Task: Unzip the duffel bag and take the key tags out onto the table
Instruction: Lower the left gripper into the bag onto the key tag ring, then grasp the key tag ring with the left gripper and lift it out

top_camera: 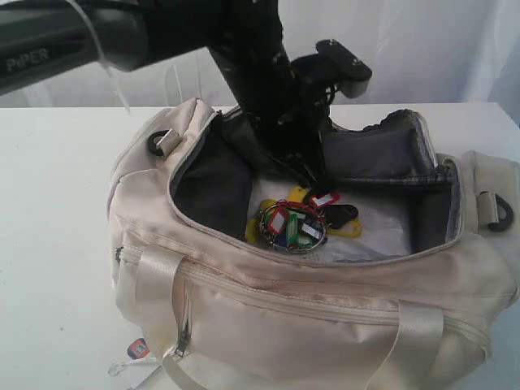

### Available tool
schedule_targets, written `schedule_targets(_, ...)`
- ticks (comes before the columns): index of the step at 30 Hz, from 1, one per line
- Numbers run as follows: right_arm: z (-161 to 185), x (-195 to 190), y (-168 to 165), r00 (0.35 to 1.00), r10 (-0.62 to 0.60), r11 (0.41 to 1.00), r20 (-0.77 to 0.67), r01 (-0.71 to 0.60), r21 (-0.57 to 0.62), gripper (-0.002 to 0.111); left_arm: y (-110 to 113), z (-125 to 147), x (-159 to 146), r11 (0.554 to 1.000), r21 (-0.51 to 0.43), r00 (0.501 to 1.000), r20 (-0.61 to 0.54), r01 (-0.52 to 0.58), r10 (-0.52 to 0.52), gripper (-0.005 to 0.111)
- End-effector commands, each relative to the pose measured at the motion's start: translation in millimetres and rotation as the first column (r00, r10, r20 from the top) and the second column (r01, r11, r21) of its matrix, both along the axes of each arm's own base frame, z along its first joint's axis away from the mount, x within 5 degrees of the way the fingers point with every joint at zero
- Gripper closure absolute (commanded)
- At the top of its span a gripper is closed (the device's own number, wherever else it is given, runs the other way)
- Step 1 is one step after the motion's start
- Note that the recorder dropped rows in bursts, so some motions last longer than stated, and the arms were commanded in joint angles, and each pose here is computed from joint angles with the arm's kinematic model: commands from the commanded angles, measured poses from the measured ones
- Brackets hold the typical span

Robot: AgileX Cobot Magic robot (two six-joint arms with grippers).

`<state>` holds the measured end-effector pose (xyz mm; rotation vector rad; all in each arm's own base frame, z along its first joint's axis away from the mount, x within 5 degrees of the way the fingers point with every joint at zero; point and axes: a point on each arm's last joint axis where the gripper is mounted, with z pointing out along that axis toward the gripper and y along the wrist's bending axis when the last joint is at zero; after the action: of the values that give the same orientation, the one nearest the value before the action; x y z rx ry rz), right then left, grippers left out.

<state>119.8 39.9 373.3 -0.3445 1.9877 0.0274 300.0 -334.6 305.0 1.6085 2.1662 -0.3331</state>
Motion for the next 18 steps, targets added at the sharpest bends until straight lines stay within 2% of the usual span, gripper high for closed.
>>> schedule_targets(1, 0, 0, -1, 1.000, -0.002, 1.000, 0.015, 0.002, 0.000, 0.108, -13, -15, -8, 0.999, 0.035, 0.999, -0.047, 0.024, -0.022, 0.098)
schedule_targets(4, 0, 0, -1, 1.000, -0.002, 1.000, 0.015, 0.002, 0.000, 0.108, -20, -25, -14, 0.997, 0.060, 0.996, -0.081, 0.047, -0.042, 0.075)
schedule_targets(9, 0, 0, -1, 1.000, -0.002, 1.000, 0.015, 0.002, 0.000, 0.108, -29, -45, -19, 0.994, 0.101, 0.991, -0.130, 0.044, -0.030, 0.013)
schedule_targets(11, 0, 0, -1, 1.000, -0.002, 1.000, 0.015, 0.002, 0.000, 0.108, -32, -60, -16, 0.991, 0.131, 0.989, -0.150, 0.023, -0.003, 0.010)
schedule_targets(14, 0, 0, -1, 1.000, -0.002, 1.000, 0.015, 0.002, 0.000, 0.108, -32, -75, -8, 0.982, 0.183, 0.990, -0.131, -0.033, 0.058, 0.017)
schedule_targets(16, 0, 0, -1, 1.000, -0.002, 1.000, 0.015, 0.002, 0.000, 0.108, -34, -84, -6, 0.980, 0.187, 0.986, -0.142, -0.062, 0.089, 0.026)
schedule_targets(18, 0, 0, -1, 1.000, -0.002, 1.000, 0.015, 0.002, 0.000, 0.108, -37, -92, -7, 0.979, 0.196, 0.984, -0.152, -0.059, 0.089, 0.041)
